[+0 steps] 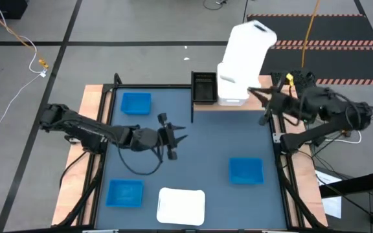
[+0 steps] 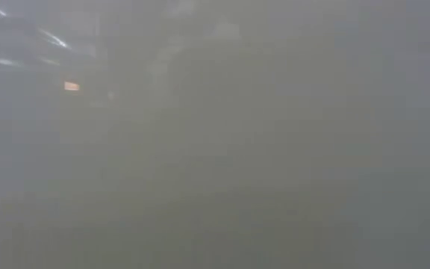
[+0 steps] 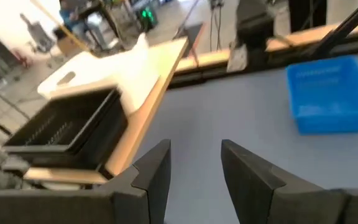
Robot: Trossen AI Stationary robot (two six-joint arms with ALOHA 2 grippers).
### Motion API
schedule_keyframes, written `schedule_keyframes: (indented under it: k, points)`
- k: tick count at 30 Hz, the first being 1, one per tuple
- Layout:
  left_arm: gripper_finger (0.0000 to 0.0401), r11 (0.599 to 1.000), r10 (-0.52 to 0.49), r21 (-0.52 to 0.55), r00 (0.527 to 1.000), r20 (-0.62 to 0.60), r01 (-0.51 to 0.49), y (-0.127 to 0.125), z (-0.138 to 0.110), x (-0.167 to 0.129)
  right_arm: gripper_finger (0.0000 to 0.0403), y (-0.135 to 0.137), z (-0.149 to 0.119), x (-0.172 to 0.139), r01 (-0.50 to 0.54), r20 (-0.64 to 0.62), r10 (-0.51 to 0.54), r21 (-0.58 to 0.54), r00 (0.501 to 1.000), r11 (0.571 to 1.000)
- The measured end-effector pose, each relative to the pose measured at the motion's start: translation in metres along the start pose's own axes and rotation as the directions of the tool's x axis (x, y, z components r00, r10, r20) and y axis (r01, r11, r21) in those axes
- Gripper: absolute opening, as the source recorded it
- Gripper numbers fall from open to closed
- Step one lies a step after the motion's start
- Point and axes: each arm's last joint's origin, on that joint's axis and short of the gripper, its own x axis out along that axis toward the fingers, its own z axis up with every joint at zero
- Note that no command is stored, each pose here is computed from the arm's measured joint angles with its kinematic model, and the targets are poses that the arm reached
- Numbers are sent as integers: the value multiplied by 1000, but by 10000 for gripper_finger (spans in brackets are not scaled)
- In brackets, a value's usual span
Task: Stack baskets on shelf by color
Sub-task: Stack the right white bin on top of the white bin into the shelf
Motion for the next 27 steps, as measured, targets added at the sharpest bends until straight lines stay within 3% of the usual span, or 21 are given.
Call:
schedule_keyframes:
  k: [6,14,22,27]
  points:
    - [145,999,-18,-53,994,-110,12,28,-18,18,2,-25,2,35,-78,-242,78,10,967,997]
    - [145,998,-28,-59,990,-137,20,41,-24,23,2,-39,-21,79,-285,-477,338,182,811,941]
    - [145,999,-38,-11,984,-171,37,44,-28,24,2,-45,-45,82,-334,-455,446,307,771,891]
    - [145,999,-28,25,986,-162,32,47,-28,26,2,-49,-57,86,-314,-495,413,272,764,909]
